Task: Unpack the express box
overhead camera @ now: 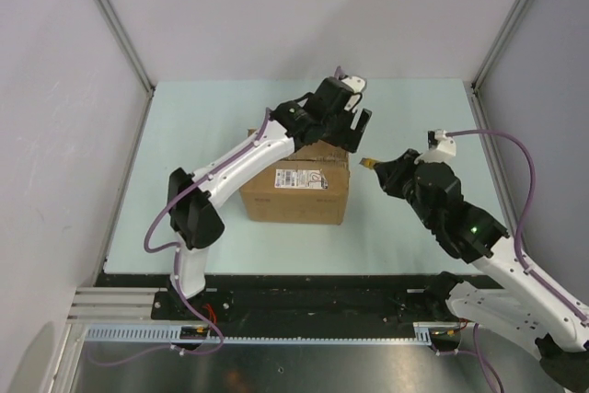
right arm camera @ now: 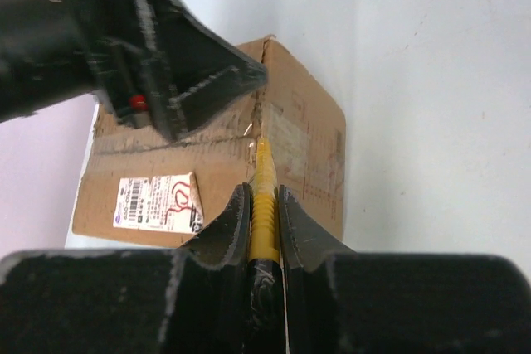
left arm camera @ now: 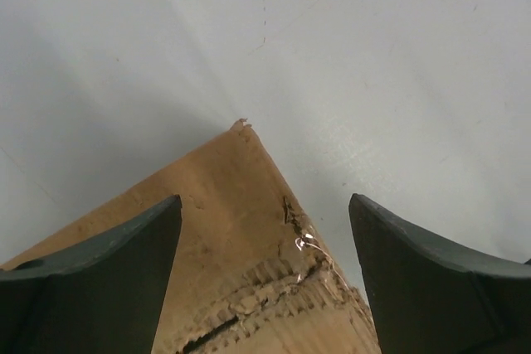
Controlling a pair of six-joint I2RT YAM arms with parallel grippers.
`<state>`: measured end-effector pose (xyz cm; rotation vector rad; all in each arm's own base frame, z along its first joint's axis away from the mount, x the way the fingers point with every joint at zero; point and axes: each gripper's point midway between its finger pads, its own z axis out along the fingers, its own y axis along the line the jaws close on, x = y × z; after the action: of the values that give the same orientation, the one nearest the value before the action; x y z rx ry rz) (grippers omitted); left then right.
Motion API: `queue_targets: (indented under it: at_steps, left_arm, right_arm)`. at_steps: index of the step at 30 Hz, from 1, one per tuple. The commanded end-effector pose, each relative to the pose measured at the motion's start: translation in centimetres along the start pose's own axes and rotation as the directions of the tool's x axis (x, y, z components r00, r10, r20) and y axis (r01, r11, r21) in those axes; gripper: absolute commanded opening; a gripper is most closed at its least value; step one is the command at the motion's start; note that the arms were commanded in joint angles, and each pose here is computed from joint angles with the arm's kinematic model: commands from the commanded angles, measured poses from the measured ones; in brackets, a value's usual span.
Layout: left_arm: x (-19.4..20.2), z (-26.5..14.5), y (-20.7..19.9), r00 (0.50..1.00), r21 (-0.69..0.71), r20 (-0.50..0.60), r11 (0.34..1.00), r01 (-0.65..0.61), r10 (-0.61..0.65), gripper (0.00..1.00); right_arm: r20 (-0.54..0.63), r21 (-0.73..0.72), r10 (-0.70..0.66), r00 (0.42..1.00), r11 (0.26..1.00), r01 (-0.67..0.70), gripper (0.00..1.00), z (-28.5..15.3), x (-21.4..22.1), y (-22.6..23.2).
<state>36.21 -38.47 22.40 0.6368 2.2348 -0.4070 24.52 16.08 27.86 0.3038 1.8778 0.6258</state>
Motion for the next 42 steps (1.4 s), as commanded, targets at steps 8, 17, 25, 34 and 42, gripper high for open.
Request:
queue_targets:
  at_steps: [8,17,25,34,42]
  left_arm:
    - [-4.1,-13.7,2.5,0.973,-0.025,0.229,0.999,0.025,-0.018,0.68]
    - [12.8,-16.9,1.7,0.998,0.192,0.065,0.981,0.012,-0.025,0.36]
    - [19.4,-15.7,2.9,0.980,0.155,-0.003,0.968,0.197,-0.198,0.35]
    - [19.5,-12.0,8.4,0.908,-0.130,0.086,0.899,0.419,-0.411,0.40]
    - [14.1,-11.8,11.0,0.829,-0.081,0.231,0.839,0.538,-0.509,0.41]
  right_arm:
    - [0.108,0.004,-0.056,0.993,0.998,0.056,0.00,4.4,-4.1,0.1]
    - [0.096,-0.083,-0.045,0.994,0.995,0.053,0.00,13.3,-5.6,-2.0]
    - [-0.077,-0.335,-0.138,0.987,0.936,0.105,0.00,19.2,-2.0,0.7]
    - [-0.246,-0.430,-0.192,0.950,0.900,0.070,0.00,19.1,2.1,1.0]
    - [-0.330,-0.446,-0.282,0.901,0.888,0.115,0.00,14.8,3.3,0.9]
